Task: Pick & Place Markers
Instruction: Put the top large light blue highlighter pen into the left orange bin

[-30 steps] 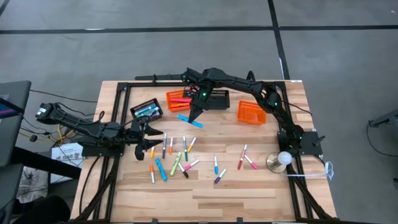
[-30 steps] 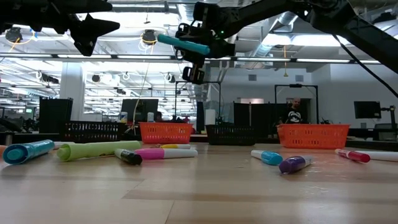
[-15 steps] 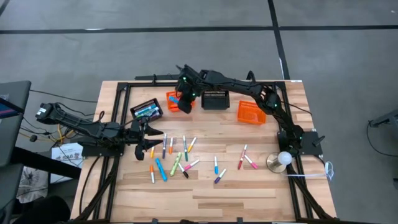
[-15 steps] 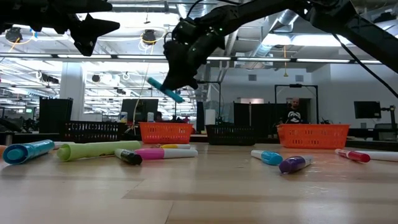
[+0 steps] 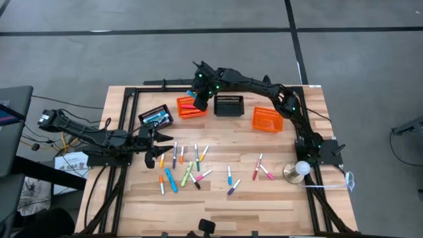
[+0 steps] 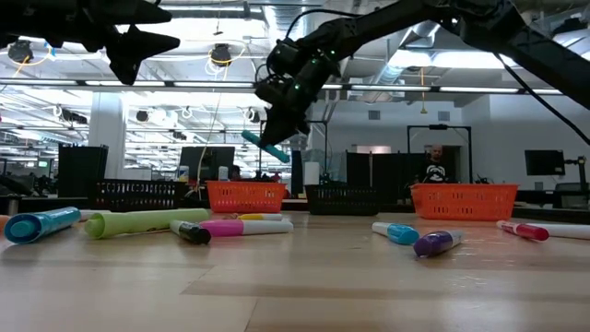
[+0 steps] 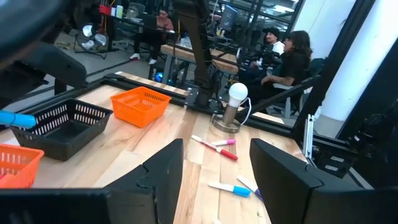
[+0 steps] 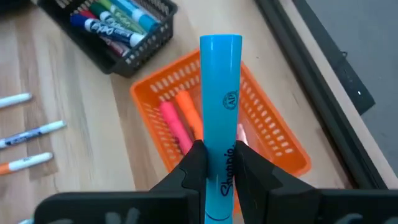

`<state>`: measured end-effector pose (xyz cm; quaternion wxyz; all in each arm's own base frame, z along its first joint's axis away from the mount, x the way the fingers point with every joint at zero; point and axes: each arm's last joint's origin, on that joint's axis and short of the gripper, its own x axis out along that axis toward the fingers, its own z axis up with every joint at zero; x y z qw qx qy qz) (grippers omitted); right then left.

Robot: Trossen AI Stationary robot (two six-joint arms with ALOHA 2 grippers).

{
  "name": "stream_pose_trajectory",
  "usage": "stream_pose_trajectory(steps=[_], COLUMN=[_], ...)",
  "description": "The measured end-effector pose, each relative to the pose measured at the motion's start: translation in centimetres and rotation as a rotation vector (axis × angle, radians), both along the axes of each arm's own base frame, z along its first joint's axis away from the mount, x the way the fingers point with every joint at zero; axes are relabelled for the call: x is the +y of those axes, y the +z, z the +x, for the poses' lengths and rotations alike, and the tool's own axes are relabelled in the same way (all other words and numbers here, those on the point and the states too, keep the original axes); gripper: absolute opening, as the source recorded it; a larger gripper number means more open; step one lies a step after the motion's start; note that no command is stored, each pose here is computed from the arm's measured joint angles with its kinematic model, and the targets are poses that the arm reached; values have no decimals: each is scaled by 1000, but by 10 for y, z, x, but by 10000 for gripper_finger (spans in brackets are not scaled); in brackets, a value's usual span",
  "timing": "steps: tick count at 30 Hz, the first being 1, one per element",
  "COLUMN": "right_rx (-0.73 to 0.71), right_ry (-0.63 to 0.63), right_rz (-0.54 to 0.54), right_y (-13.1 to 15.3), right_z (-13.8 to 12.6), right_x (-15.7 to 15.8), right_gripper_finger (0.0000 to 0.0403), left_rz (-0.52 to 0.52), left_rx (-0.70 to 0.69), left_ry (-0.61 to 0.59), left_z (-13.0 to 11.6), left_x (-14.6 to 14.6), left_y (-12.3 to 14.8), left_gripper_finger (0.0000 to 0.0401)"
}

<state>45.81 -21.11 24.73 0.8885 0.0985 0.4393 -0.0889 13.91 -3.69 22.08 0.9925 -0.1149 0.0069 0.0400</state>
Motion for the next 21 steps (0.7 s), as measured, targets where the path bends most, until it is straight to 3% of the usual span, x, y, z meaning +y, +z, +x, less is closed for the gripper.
stream_pose_trajectory(steps=[7,13,21], right_rx=[-53,-62,-41], right_ry=[39,119,126], right_rz=[13,-98,-76], right_y=[3,12,13], right_z=[4,11,9], right_x=[2,13,14], right_gripper_finger=[45,45,45], left_rz=[0,-2,-4], left_rx=[-1,-5,-14], left_ry=[3,8,46], left_z=[0,0,0], left_x=[0,0,1], left_y=[0,1,1], left_gripper_finger=[186,186,186])
